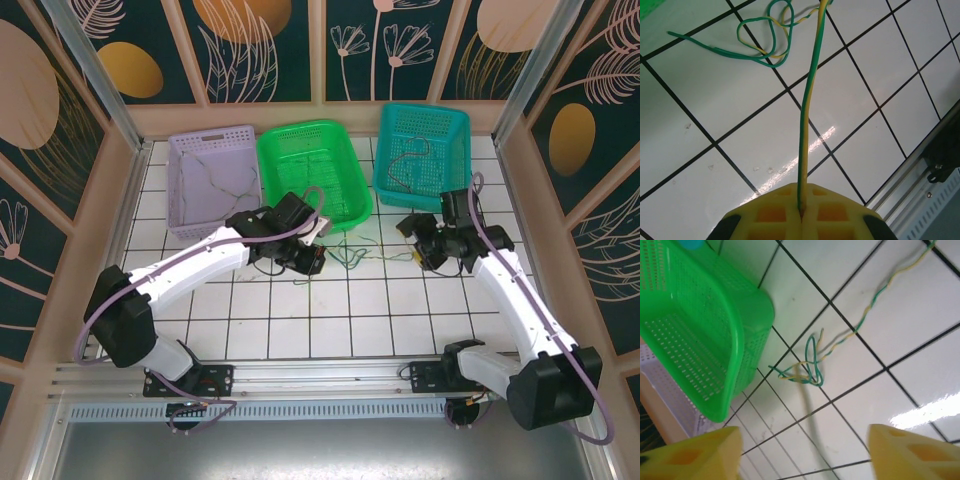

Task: Untangle the cables

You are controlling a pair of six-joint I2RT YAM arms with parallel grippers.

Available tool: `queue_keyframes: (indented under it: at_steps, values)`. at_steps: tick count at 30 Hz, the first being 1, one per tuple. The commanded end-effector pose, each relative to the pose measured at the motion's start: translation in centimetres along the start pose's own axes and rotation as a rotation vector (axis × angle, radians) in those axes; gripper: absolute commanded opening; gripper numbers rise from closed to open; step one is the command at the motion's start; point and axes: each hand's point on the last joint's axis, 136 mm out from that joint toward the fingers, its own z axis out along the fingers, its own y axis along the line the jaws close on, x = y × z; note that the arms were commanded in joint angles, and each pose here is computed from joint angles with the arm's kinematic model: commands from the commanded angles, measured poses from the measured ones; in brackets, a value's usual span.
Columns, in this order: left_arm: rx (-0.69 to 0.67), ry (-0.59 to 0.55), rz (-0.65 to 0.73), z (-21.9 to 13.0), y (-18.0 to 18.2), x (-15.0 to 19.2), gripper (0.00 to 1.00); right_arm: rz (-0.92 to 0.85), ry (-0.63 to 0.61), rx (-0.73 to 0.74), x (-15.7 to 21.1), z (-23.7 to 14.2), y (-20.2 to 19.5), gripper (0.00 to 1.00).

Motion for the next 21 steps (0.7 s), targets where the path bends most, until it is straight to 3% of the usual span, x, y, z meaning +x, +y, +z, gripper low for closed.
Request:
queue_keyframes:
  at_steps: [1, 5, 11, 14, 18, 21]
  values:
    - [-0.032, -0.013, 0.039, -0.2, 0.2, -0.7, 0.00, 0.005, 0.087, -0.009, 1.7, 0.4, -1.1, 0.53]
    - [-0.044, -0.016, 0.042, -0.2, 0.4, -0.7, 0.00, 0.027, 0.079, -0.018, 1.4, 0.7, -1.1, 0.38]
    - [-0.039, -0.032, 0.049, -0.5, 0.4, -0.8, 0.00, 0.014, 0.067, 0.006, 0.5, 1.7, -1.5, 0.43]
    - [-0.048, -0.027, 0.056, -0.4, 0.5, -0.6, 0.00, -0.004, 0.064, 0.016, -0.1, 2.2, -1.3, 0.28]
    - [-0.061, -0.033, 0.064, -0.6, 0.7, -0.7, 0.00, -0.010, 0.040, 0.028, -0.7, 2.1, -1.1, 0.00]
    - [-0.047, -0.034, 0.069, -0.7, 0.6, -0.5, 0.00, -0.013, -0.063, 0.036, -3.1, 0.9, -0.6, 0.00]
